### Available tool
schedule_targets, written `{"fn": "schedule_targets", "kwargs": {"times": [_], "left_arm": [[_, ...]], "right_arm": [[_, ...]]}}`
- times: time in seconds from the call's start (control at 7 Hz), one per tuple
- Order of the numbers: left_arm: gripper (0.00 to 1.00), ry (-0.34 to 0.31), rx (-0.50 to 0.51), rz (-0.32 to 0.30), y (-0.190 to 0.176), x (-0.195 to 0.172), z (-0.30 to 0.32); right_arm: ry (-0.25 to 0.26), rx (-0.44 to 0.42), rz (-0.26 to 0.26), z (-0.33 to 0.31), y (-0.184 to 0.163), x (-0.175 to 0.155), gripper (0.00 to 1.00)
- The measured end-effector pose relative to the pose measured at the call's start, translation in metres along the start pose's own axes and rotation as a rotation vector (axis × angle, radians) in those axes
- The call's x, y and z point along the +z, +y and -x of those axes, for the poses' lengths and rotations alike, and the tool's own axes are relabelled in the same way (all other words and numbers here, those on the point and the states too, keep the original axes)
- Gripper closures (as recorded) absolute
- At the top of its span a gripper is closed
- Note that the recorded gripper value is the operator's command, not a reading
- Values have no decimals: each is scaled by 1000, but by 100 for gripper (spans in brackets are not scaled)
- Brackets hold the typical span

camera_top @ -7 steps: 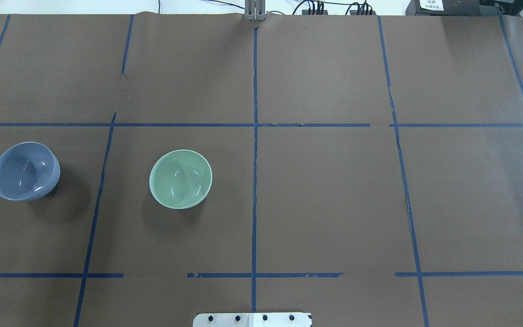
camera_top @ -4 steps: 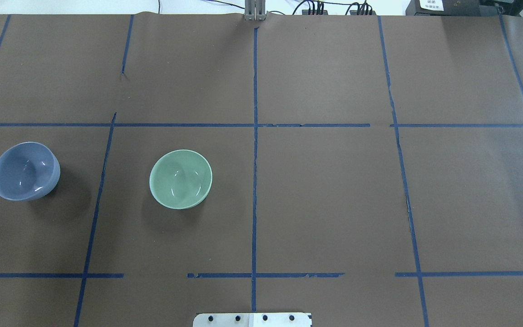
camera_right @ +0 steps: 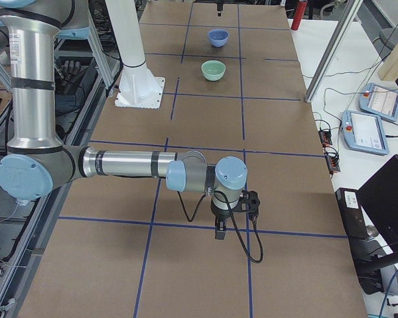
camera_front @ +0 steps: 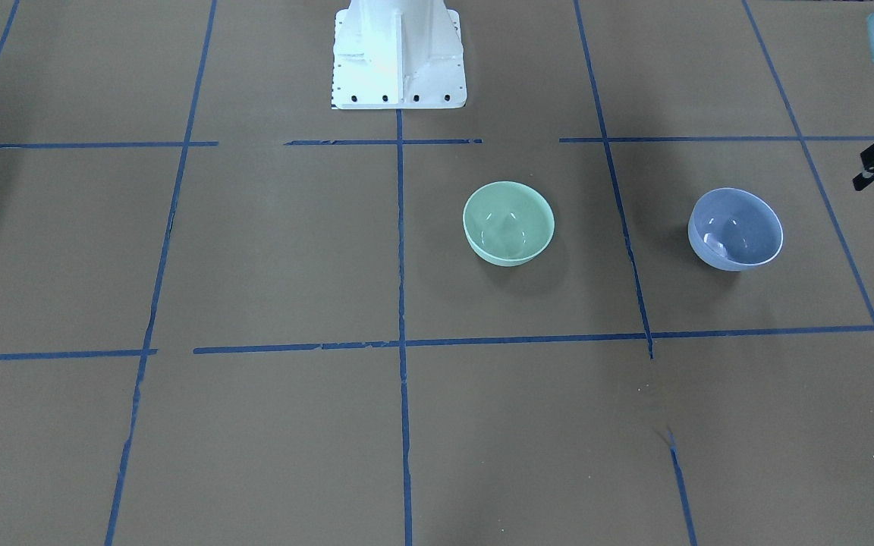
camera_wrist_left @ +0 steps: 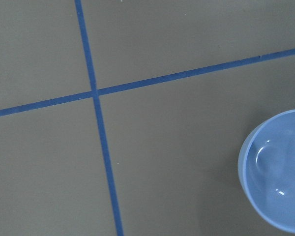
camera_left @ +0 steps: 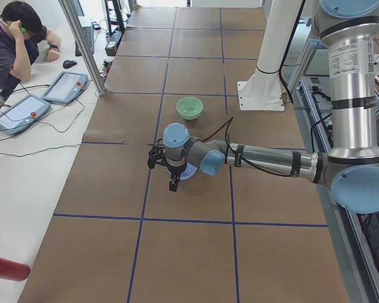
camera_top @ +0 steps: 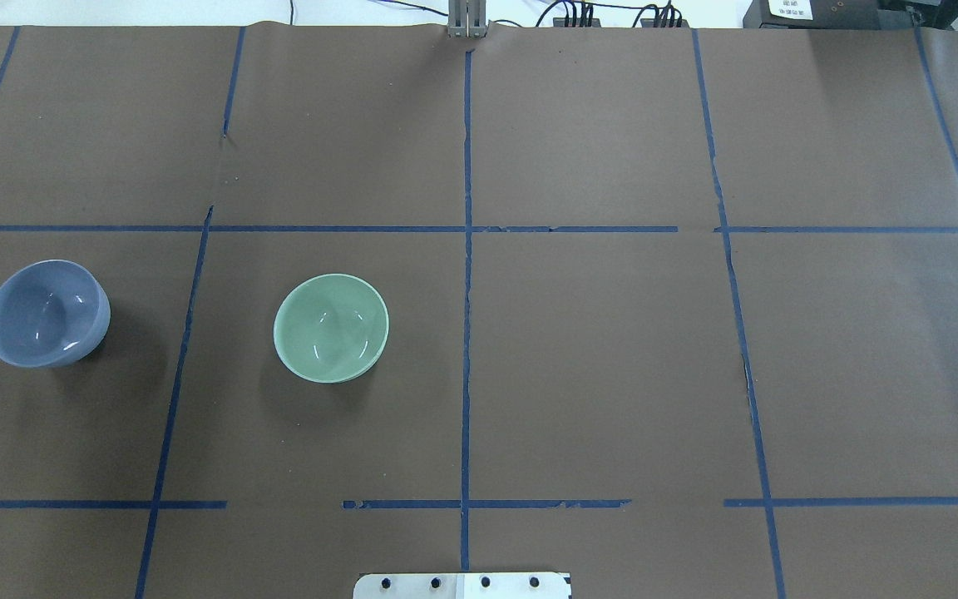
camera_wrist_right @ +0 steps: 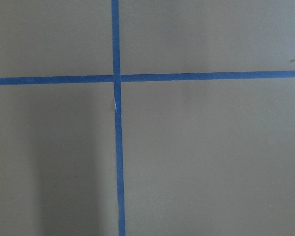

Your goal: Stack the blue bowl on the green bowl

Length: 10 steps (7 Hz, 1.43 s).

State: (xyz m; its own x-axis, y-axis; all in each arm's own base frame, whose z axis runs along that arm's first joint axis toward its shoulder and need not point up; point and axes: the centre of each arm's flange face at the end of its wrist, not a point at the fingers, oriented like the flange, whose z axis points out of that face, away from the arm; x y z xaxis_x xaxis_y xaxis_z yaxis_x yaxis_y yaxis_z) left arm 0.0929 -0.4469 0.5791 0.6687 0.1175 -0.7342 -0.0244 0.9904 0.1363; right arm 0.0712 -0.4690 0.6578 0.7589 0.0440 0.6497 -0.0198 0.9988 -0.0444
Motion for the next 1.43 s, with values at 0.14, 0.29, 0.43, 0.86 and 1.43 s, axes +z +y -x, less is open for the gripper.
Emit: {"fn": "schedule_targets", "kwargs": {"times": [0.14, 0.29, 0.43, 0.86, 1.43], "left_arm": [[0, -17, -41, -18, 1, 18, -8], [1, -12, -84, -29, 5, 37, -16], [7, 7, -117, -34, 9, 53, -27], [100, 23, -146, -32, 16, 74, -45], [100, 33, -151, -35, 15, 66, -53]], "right_arm": [[0, 0, 0, 0, 0, 0, 0], [0, 0, 0, 0, 0, 0, 0], [0, 0, 0, 0, 0, 0, 0], [0, 1, 0, 0, 0, 0, 0], [0, 0, 0, 0, 0, 0, 0]]}}
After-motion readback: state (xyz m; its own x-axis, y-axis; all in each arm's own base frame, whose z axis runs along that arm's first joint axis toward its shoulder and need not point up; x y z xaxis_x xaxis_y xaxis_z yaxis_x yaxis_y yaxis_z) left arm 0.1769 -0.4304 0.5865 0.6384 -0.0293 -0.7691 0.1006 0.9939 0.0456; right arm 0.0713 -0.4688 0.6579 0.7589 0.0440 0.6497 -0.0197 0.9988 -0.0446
